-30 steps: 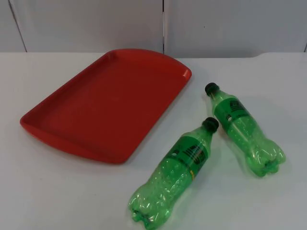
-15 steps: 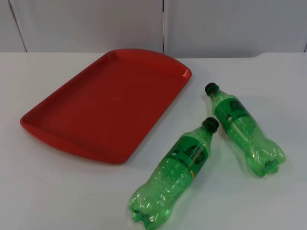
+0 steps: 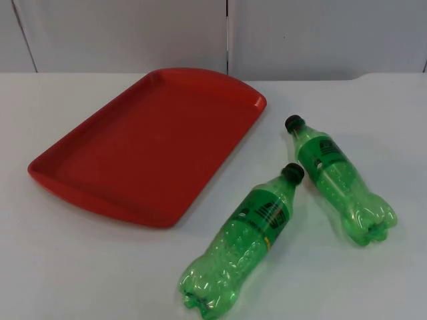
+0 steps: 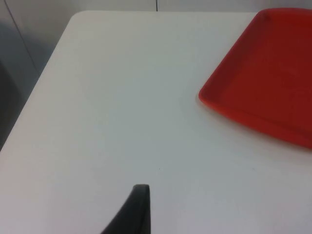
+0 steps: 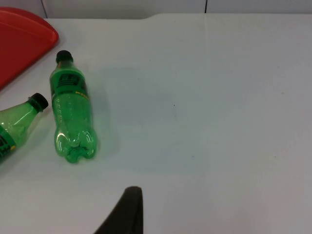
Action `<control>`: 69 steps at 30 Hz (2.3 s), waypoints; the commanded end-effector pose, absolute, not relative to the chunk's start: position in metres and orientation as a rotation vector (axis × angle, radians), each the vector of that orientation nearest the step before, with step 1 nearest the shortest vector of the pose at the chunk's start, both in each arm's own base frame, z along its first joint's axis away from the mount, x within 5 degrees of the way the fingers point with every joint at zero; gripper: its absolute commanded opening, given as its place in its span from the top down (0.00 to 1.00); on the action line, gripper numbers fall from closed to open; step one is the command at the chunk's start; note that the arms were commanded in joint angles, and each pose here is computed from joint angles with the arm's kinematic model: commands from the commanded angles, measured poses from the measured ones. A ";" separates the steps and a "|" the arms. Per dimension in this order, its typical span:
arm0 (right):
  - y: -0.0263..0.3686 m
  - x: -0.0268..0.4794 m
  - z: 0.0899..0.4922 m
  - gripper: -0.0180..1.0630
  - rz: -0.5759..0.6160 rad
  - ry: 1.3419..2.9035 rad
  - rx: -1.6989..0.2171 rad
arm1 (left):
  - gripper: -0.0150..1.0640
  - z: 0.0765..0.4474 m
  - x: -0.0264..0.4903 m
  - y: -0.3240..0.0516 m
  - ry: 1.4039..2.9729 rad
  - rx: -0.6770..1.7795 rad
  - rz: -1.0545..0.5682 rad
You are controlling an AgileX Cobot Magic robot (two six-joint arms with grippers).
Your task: Place the bottle upright on the tray.
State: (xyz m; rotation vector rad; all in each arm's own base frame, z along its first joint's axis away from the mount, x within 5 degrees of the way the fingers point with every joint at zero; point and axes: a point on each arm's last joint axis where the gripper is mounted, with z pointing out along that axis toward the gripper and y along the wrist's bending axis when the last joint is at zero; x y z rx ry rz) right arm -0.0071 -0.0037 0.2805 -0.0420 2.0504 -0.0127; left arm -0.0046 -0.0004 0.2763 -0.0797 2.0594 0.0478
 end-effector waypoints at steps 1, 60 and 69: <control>-0.004 -0.007 0.280 0.01 -0.019 2.045 -0.034 | 0.01 0.275 -0.005 0.000 2.058 -0.089 0.045; -0.004 -0.007 0.280 0.01 -0.019 2.045 -0.034 | 0.01 0.352 0.146 -0.022 2.339 0.243 -0.350; -0.004 -0.007 0.280 0.01 -0.019 2.045 -0.034 | 0.01 0.369 0.181 -0.024 2.313 0.345 -0.390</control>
